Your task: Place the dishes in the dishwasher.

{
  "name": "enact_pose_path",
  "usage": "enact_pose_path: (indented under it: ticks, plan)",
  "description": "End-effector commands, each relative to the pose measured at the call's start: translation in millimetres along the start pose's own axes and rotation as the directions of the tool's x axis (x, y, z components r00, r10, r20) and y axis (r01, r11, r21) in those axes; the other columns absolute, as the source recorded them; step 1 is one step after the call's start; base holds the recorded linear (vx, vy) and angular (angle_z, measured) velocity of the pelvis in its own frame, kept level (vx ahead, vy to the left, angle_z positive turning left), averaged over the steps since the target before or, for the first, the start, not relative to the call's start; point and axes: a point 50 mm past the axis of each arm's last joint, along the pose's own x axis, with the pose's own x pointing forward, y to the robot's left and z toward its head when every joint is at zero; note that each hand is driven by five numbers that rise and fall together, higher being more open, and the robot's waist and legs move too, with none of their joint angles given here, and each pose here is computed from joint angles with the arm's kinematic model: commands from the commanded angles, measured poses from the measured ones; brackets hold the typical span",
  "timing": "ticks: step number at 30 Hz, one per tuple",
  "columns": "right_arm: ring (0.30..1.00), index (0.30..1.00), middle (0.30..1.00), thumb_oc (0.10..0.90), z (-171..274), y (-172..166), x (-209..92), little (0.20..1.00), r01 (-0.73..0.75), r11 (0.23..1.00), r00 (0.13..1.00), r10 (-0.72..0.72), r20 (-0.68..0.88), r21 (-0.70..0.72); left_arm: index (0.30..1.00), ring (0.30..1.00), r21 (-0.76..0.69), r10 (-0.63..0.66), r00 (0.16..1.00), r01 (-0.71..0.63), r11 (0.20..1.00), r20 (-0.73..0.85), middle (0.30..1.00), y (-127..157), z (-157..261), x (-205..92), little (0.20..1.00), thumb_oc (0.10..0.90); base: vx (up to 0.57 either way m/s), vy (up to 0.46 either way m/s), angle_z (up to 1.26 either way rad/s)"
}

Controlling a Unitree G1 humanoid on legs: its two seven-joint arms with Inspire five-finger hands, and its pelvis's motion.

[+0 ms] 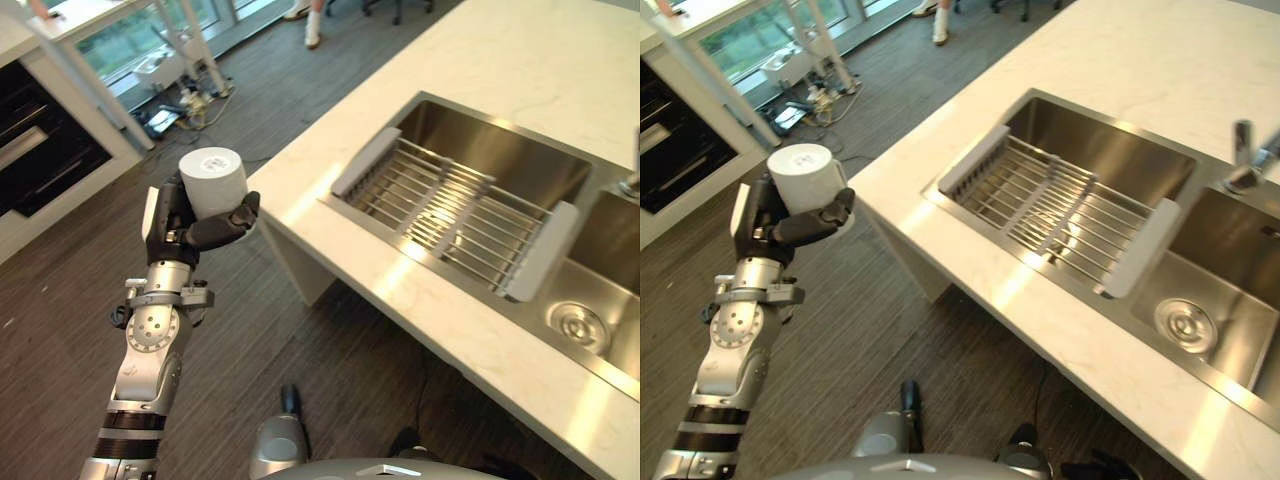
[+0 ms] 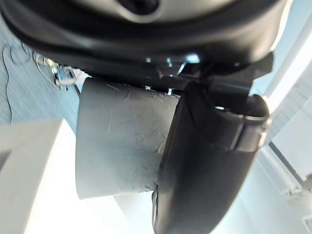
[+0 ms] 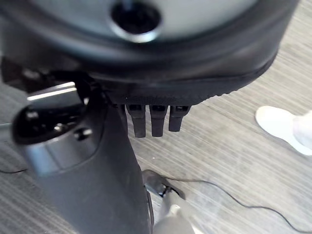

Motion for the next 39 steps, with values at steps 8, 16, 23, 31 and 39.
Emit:
enact_pose_path:
  ticks: [8,16,23,31,39]
  plan:
    - [0.9,0.9,0.9,0.8,7.8,32.2,1.1,0.9,-0.109,0.994,0.993,0.107,0.05,0.032,0.3,0.3,0.066,-0.037,0.884,0.006,0.998,0.466,0.3,2.9,88.9,14.8,0.3,0.4,-0.13,0.357,1.32]
    - [0.9,0.9,0.9,0.8,19.5,47.9,0.5,0.9,-0.163,0.987,0.982,0.162,0.098,-0.002,0.3,0.3,0.124,-0.125,0.906,0.081,0.989,0.405,0.3,-8.7,75.8,17.5,0.3,0.4,0.03,0.439,0.52]
    - [0.9,0.9,0.9,0.8,22.9,52.9,-0.1,0.9,-0.176,0.984,0.977,0.172,0.122,0.019,0.3,0.3,0.057,-0.295,0.89,0.294,0.954,0.349,0.3,-67.5,57.0,27.4,0.3,0.4,0.12,0.154,1.77]
    - [0.9,0.9,0.9,0.8,29.9,48.1,1.1,0.9,-0.13,0.991,0.983,0.127,0.136,0.014,0.3,0.3,0.044,-0.338,0.896,0.341,0.939,0.286,0.3,-75.8,43.2,16.5,0.3,0.4,0.07,-0.078,1.4]
    - [0.9,0.9,0.9,0.8,25.8,54.6,3.2,0.9,-0.079,0.997,0.993,0.078,0.094,0.009,0.3,0.3,0.07,-0.311,0.922,0.303,0.95,0.23,0.3,-63.6,34.3,11.2,0.3,0.4,0.07,-0.069,0.39]
